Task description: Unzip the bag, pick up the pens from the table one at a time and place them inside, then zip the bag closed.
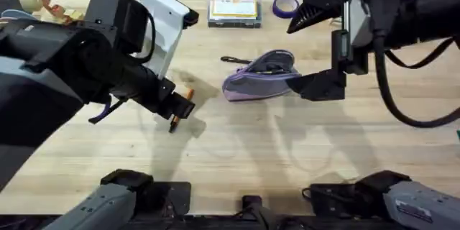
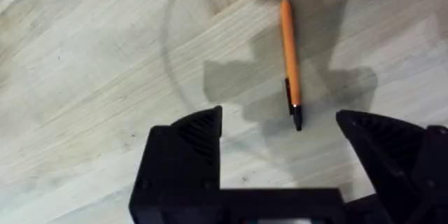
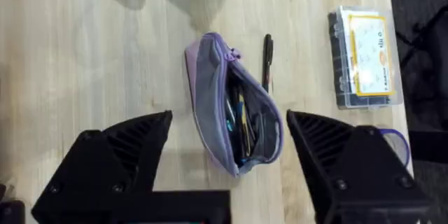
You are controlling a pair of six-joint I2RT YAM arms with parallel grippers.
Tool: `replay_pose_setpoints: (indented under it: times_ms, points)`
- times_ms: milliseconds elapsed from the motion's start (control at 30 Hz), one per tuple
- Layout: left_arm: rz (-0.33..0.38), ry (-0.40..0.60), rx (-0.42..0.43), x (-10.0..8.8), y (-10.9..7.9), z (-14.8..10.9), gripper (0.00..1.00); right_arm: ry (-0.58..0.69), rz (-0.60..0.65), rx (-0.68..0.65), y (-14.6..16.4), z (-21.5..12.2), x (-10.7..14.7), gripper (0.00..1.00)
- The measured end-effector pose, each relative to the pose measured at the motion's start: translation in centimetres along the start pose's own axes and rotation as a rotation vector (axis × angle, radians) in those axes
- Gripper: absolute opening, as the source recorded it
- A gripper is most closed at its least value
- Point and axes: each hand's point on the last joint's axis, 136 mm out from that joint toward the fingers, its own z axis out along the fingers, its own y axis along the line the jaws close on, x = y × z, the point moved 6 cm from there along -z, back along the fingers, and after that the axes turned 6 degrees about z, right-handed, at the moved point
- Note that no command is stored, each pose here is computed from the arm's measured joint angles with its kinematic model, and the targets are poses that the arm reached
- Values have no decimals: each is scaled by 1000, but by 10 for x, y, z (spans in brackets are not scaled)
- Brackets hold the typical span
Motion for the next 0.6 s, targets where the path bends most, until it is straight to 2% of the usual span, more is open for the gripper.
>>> replay_pose_setpoints:
  times_ms: [200, 433, 600]
  points:
    - [-7, 64, 32, -2, 1, 18, 994, 2, 2, -3, 1, 0, 0, 997]
    - [-78, 114, 53, -13, 5, 49, 994, 6, 7, -10, 2, 0, 1, 997]
    - [-85, 135, 64, -18, 4, 65, 994, 7, 9, -12, 2, 0, 1, 998]
